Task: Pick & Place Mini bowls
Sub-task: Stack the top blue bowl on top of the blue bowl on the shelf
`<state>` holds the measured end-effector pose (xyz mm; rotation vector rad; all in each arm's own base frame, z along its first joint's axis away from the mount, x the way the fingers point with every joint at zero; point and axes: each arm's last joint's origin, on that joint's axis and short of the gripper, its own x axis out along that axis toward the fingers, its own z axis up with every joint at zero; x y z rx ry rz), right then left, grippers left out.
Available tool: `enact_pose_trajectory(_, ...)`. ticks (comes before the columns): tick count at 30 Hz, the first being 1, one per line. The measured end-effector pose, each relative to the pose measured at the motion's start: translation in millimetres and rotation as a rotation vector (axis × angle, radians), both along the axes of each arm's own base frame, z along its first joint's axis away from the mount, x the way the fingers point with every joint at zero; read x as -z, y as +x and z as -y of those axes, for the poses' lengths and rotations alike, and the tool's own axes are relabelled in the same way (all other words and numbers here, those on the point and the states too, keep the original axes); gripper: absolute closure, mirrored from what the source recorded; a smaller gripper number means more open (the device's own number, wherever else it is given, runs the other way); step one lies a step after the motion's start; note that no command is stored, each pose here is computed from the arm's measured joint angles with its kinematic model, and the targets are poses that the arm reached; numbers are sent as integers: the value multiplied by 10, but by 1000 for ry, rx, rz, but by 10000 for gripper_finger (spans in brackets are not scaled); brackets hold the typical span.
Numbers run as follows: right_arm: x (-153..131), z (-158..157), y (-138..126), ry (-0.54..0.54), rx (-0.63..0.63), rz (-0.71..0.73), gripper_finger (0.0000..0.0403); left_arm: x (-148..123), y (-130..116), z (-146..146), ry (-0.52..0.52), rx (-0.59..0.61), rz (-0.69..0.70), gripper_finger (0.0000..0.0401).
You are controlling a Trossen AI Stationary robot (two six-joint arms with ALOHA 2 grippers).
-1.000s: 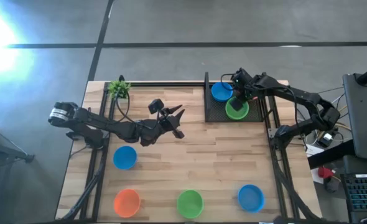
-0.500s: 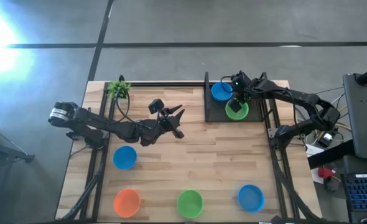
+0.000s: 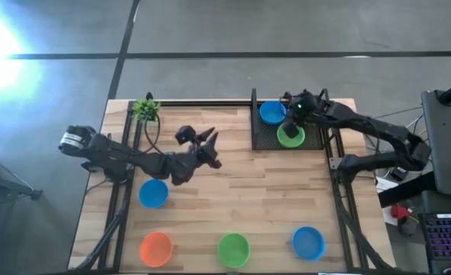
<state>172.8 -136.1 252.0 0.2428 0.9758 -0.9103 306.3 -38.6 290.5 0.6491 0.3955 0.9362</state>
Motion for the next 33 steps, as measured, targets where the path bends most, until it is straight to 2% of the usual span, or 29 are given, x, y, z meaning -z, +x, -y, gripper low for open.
enact_pose_trajectory(5,-157,-310,-6,-43,-101,92,394,21,-130,218,30,-194,-4,309)
enact_pose_trajectory(7,-208,-426,2,-53,-149,124,394,18,-174,315,37,-234,9,309)
enact_pose_trajectory(11,-284,-629,22,-59,-228,187,394,10,-216,483,-1,-143,67,309)
enact_pose_trajectory(15,-330,-767,57,-68,-299,230,394,24,-209,512,-40,-75,106,309)
enact_pose_trajectory(17,-341,-809,69,-68,-318,244,394,54,-185,517,-81,26,109,309)
enact_pose_trajectory(21,-345,-853,84,-63,-333,254,394,152,-116,462,-238,248,72,309)
enact_pose_trajectory(24,-345,-861,88,-62,-333,258,394,199,-92,365,-411,309,11,309)
enact_pose_trajectory(27,-346,-862,87,-60,-331,260,394,257,-137,272,-577,271,-66,309)
enact_pose_trajectory(33,-349,-859,96,-64,-330,266,394,334,-336,236,-909,89,-154,309)
